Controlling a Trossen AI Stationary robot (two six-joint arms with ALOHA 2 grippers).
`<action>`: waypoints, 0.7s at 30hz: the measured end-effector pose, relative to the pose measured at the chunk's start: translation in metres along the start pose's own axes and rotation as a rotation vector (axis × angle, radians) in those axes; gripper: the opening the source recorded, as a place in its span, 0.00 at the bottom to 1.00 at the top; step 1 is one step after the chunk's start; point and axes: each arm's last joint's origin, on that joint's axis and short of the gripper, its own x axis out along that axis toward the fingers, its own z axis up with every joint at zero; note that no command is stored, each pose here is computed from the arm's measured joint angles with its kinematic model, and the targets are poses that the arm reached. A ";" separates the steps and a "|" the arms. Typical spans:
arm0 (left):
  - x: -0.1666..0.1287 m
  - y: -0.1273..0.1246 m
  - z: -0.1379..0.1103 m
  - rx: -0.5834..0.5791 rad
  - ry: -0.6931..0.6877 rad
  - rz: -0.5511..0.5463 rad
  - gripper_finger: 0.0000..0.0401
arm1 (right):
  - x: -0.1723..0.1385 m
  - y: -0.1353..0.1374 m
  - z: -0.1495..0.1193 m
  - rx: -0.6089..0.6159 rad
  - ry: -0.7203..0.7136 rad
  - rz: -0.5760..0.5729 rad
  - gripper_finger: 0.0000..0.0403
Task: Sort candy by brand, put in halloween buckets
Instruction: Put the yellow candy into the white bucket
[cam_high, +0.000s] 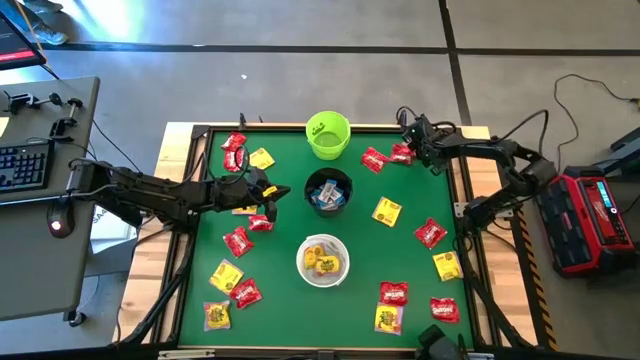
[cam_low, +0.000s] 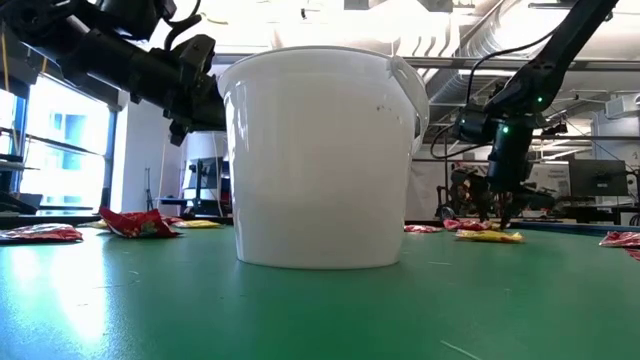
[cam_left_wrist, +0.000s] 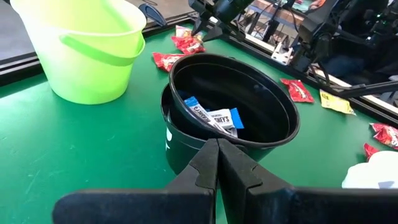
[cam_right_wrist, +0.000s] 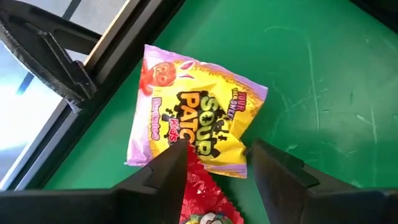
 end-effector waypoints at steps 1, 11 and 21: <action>0.000 0.000 0.000 0.000 0.000 0.000 0.00 | 0.000 0.000 0.000 -0.005 -0.002 -0.002 0.41; 0.000 0.000 0.000 -0.001 0.000 -0.001 0.00 | 0.000 -0.008 -0.001 -0.028 0.006 -0.079 0.05; 0.000 0.000 0.000 0.000 0.000 -0.001 0.00 | -0.016 -0.005 0.000 -0.026 0.008 -0.024 0.01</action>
